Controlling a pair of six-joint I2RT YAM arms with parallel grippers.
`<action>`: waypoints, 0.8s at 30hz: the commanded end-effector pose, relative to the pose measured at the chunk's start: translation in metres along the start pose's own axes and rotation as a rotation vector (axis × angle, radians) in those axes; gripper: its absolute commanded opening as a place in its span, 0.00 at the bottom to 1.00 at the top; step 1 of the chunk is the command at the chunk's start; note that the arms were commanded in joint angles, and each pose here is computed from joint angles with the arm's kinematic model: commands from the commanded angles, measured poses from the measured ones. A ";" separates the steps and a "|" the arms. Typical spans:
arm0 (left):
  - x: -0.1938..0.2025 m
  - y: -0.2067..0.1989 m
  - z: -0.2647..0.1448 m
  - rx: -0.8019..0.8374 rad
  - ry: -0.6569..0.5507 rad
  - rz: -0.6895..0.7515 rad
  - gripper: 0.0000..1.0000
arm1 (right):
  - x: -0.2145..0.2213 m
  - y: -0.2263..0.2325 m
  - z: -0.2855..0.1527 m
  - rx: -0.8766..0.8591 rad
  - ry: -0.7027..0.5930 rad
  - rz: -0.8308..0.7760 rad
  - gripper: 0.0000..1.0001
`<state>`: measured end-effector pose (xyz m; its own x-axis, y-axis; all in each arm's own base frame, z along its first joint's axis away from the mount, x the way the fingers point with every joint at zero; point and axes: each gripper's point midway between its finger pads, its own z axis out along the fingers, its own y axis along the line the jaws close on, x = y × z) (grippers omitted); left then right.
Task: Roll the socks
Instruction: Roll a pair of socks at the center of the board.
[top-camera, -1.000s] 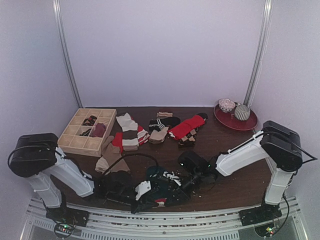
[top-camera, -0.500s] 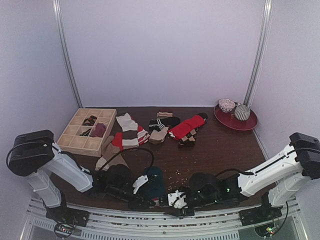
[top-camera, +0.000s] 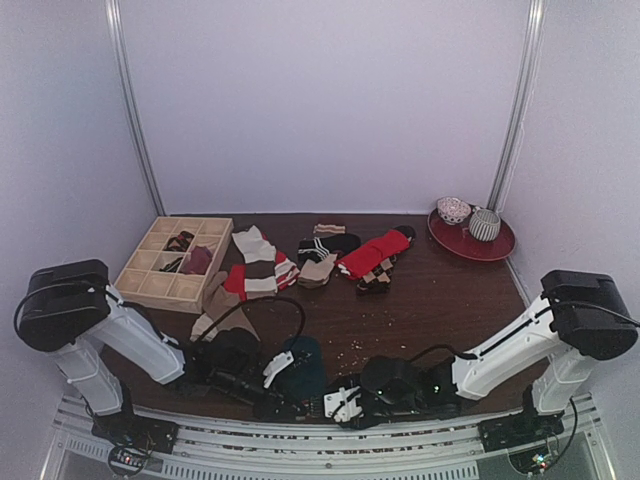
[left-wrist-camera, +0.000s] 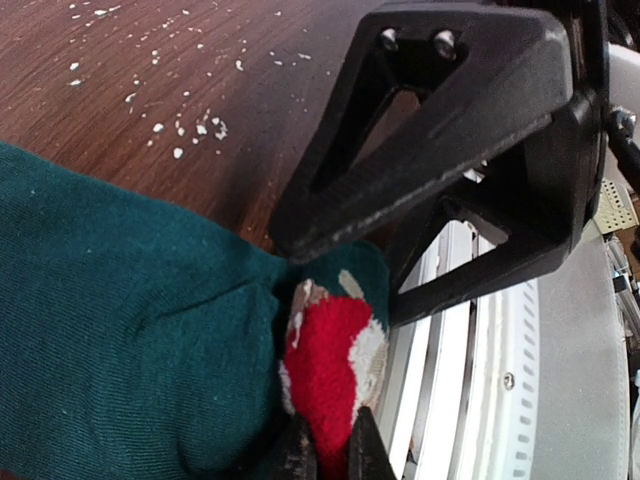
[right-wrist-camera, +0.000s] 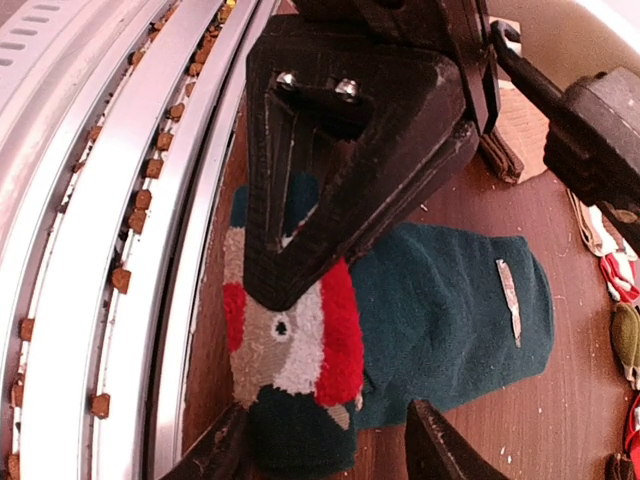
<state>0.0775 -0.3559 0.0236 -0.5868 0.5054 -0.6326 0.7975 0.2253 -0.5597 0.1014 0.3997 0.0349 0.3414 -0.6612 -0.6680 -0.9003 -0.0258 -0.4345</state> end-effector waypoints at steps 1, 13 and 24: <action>0.042 0.012 0.000 -0.025 0.127 -0.079 0.00 | -0.013 0.003 0.009 -0.018 -0.037 -0.023 0.51; 0.032 0.013 0.000 -0.025 0.115 -0.053 0.06 | 0.003 0.021 0.027 -0.126 0.031 0.109 0.26; -0.055 0.010 -0.055 -0.272 -0.194 0.330 0.91 | 0.026 0.033 0.016 -0.441 0.099 0.596 0.20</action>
<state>0.1027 -0.3443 0.0552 -0.4553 0.4848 -0.7468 0.8900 0.2705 -0.3670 0.1048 0.4191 0.0262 0.0015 -0.6240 -0.7815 -0.9989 0.0364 -0.0309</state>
